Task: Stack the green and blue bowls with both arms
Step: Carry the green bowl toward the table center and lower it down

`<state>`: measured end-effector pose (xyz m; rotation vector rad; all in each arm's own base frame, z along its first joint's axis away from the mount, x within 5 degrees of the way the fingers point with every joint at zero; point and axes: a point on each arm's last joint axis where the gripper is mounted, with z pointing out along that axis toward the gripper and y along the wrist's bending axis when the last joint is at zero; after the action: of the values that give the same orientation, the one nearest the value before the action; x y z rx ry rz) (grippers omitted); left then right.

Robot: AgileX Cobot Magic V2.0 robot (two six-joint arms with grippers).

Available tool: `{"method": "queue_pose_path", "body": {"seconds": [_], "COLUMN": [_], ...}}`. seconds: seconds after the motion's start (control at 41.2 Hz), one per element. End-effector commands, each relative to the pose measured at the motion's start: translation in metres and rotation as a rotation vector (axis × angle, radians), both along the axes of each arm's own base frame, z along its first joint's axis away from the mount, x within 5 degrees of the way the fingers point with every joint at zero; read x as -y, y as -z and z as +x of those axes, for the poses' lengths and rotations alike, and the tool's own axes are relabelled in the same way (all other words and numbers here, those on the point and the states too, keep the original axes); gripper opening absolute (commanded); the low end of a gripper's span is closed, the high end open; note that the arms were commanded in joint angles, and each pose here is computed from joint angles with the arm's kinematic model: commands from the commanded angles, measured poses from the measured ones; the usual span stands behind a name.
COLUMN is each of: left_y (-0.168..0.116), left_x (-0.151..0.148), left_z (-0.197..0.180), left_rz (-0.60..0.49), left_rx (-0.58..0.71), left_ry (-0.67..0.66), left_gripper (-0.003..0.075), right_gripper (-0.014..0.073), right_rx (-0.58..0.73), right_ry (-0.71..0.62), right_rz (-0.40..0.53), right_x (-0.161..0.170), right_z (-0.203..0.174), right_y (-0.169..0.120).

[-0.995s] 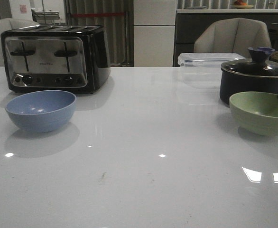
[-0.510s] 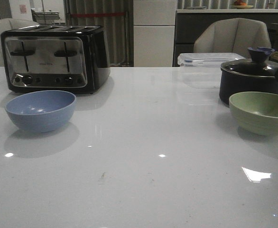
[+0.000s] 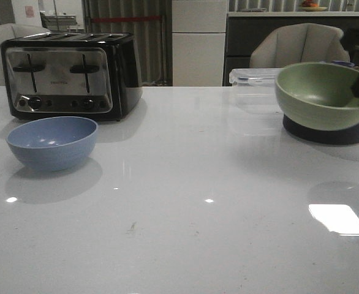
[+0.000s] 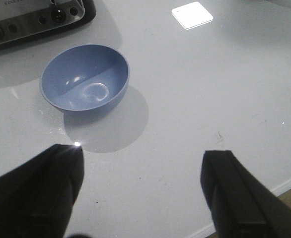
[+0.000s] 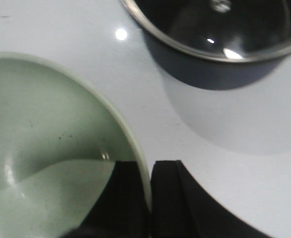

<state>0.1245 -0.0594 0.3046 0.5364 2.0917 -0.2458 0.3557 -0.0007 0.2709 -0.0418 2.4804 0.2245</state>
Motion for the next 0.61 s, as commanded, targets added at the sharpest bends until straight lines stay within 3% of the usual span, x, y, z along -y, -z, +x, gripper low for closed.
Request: {"method": "queue_pose_path", "body": {"seconds": [0.0,0.291,0.582], "left_y": [-0.015,-0.015,-0.015], "left_x": [0.003,0.003,0.003], "left_z": [0.004,0.004,0.004], "left_rz": [-0.047,-0.047,-0.052], "left_rx": [0.092,0.092,0.090], "left_ry": [0.005,0.005,0.004], "left_gripper": [0.0549,0.0549,0.0549], "right_gripper": [0.0117,0.0117,0.0117], "right_rx": [0.134,0.038,-0.074], "right_ry": [-0.121,-0.394,-0.473], "right_rz": [-0.004,0.008,0.010], "right_x": [-0.035,-0.123,-0.165], "right_z": [-0.015,-0.029,-0.022], "right_y": [-0.044,-0.024,0.026]}}
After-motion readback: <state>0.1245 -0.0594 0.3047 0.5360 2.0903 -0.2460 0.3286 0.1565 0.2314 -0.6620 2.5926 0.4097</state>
